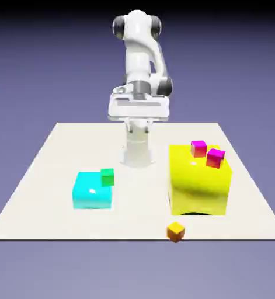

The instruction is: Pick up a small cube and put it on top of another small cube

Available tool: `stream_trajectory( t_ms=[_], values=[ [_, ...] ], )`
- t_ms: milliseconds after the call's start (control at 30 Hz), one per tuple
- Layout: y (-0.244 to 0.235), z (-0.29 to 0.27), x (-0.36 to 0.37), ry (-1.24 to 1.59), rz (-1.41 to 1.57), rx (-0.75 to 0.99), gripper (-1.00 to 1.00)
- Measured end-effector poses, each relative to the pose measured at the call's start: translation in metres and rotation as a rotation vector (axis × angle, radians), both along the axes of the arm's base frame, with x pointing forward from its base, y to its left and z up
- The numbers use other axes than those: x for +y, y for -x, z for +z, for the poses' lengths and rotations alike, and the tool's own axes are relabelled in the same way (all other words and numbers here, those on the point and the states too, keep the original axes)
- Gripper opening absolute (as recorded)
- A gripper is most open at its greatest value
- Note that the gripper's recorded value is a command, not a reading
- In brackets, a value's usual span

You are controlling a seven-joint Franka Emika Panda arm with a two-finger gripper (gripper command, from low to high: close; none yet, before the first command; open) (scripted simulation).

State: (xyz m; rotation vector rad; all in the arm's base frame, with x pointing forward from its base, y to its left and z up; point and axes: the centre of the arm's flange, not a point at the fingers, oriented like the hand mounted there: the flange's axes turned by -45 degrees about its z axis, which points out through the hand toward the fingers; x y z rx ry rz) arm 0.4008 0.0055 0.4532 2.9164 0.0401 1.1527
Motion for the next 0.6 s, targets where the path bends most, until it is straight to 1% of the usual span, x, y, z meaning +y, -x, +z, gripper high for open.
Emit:
stream_trajectory(
  t_ms=[267,600],
  values=[
    [-0.072,-0.047,0.008,-0.115,-0.154,0.295,0.0],
    [-0.143,-0.133,0.025,-0.28,-0.354,0.673,0.0]
  ],
)
